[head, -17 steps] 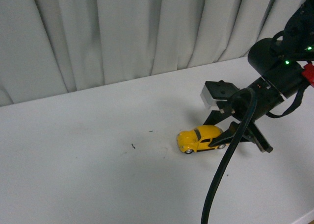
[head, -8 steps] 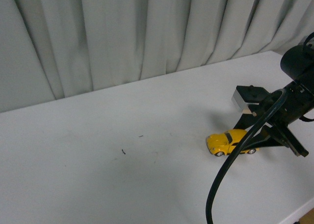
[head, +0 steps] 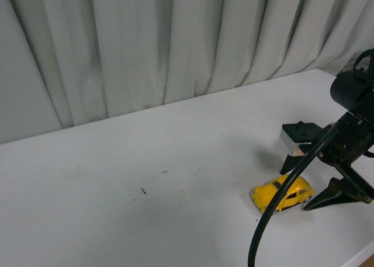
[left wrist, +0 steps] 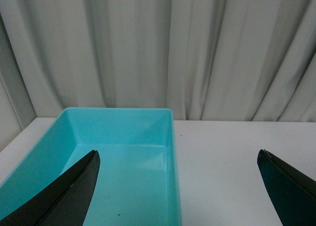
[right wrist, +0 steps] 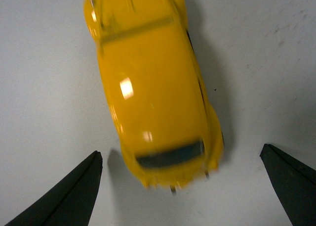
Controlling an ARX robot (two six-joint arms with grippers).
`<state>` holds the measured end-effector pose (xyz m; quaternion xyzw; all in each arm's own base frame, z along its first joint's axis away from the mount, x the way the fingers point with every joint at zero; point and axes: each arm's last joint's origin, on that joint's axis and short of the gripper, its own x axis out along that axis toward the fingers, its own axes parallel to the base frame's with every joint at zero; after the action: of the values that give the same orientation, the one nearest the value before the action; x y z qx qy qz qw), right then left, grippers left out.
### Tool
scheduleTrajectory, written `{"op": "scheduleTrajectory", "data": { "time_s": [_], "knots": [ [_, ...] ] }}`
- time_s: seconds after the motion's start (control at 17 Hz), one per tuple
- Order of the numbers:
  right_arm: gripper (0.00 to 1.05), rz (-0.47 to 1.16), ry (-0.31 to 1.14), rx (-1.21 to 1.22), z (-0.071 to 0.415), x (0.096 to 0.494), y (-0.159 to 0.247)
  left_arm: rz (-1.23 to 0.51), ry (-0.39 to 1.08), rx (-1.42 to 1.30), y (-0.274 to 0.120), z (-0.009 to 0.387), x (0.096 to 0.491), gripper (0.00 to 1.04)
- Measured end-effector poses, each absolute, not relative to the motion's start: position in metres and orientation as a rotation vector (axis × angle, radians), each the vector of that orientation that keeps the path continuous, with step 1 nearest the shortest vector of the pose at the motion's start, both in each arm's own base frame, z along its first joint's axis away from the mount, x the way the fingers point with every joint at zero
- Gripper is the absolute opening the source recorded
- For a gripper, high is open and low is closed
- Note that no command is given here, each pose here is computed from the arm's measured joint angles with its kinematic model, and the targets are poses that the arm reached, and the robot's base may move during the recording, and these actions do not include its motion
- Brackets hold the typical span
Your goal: Wind up and store yellow beetle toy
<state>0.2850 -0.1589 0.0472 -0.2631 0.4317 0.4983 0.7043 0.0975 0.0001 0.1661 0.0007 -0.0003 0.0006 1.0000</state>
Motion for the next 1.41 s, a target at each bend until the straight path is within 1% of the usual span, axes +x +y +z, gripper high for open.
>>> {"op": "scheduleTrajectory", "data": {
  "time_s": [0.06,0.12,0.71,0.88,0.94,1.0,1.06,1.18,1.24,1.3,1.36,1.41],
  "knots": [
    [0.99,1.107,0.956,-0.592,0.047,0.285,-0.159,0.001,-0.001,0.001,0.0,0.166,0.097,0.98],
    [0.98,1.105,0.951,-0.6,0.047,0.285,-0.159,0.001,-0.001,0.001,0.0,0.166,0.097,0.98],
    [0.98,1.106,0.958,-0.613,0.05,0.283,-0.158,0.001,-0.001,0.001,0.0,0.166,0.097,0.98],
    [0.98,1.113,0.976,-0.652,0.06,0.281,-0.144,0.001,-0.001,0.001,0.0,0.166,0.097,0.98],
    [0.98,1.139,0.957,-0.634,0.07,0.275,-0.132,0.001,-0.001,0.001,0.0,0.166,0.097,0.98],
    [0.98,1.148,0.901,-0.643,0.084,0.276,-0.122,0.001,-0.001,0.001,0.0,0.166,0.097,0.98],
    [0.98,1.141,0.806,-0.683,0.109,0.28,-0.112,0.001,-0.001,0.001,0.0,0.166,0.097,0.98],
    [0.98,1.121,0.632,-0.777,0.162,0.282,-0.095,0.001,-0.001,0.001,0.0,0.166,0.097,0.98],
    [0.98,1.096,0.53,-0.852,0.198,0.277,-0.083,0.001,-0.001,0.001,0.0,0.166,0.097,0.98],
    [0.87,0.717,0.424,-1.137,0.22,0.272,-0.065,0.002,-0.001,0.001,0.0,0.166,0.097,0.98],
    [0.82,0.582,0.411,-1.117,0.219,0.263,-0.058,0.0,-0.002,0.001,0.0,0.166,0.097,0.98],
    [0.73,0.381,0.36,-1.016,0.213,0.246,-0.043,0.002,0.0,0.001,0.0,0.166,0.097,0.98]
  ]
}}
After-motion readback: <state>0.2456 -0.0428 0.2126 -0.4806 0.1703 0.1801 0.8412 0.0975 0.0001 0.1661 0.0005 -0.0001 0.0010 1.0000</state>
